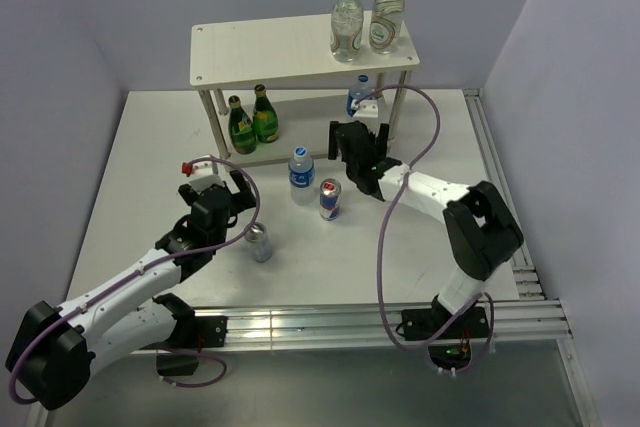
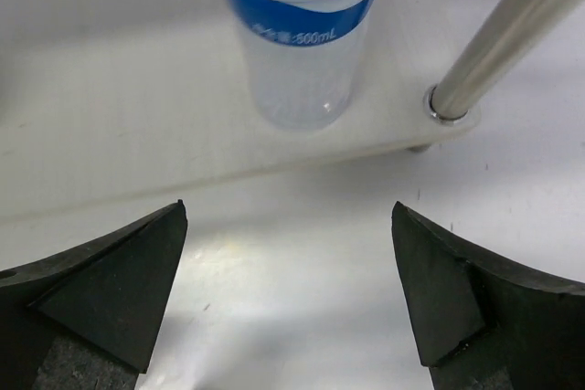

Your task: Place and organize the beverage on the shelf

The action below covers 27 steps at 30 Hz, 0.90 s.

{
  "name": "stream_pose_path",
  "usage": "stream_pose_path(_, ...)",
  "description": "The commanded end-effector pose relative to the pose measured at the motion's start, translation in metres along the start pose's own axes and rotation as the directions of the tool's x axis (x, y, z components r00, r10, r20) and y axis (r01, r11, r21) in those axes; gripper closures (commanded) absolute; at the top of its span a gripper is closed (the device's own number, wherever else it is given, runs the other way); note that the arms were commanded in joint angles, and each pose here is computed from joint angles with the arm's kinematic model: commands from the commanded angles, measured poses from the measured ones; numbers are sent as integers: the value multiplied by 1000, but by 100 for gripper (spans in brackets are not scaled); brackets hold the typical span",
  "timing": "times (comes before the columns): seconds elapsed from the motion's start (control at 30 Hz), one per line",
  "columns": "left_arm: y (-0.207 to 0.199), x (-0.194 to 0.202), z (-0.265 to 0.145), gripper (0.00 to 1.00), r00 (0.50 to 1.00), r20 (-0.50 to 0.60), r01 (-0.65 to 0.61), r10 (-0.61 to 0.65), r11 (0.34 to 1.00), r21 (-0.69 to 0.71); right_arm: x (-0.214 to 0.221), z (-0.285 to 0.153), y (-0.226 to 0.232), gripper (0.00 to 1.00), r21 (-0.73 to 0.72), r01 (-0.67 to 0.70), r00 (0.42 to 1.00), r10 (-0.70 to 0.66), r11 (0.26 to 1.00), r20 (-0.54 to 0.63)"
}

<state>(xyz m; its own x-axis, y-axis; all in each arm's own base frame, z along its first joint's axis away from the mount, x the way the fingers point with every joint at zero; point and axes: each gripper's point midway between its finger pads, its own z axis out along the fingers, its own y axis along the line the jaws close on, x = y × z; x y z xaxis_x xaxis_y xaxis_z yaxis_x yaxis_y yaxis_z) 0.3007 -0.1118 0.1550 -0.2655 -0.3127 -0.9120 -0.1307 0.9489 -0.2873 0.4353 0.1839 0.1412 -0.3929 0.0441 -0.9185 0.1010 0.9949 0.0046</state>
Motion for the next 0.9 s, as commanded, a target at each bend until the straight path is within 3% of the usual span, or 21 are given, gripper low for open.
stream_pose_path(0.0, -3, -15, -1, 1, 999, 37, 22, -22, 1000, 2, -38, -48, 4, 0, -43, -88, 991, 92, 995, 95)
stream_pose_path(0.2, -3, -17, -2, 1, 999, 39, 28, -28, 1000, 5, -38, -123, 40, 0, -208, -81, 990, 102, 975, 95)
stream_pose_path(0.4, -2, -18, -4, 1, 999, 44, 31, -31, 1000, 5, -26, -164, 78, 0, -347, -75, 995, 90, 935, 30)
stream_pose_path(0.87, -1, -17, -4, 1, 999, 39, 29, -29, 1000, 0, 1, -129, 132, 0, -359, -30, 1000, 25, 933, -18)
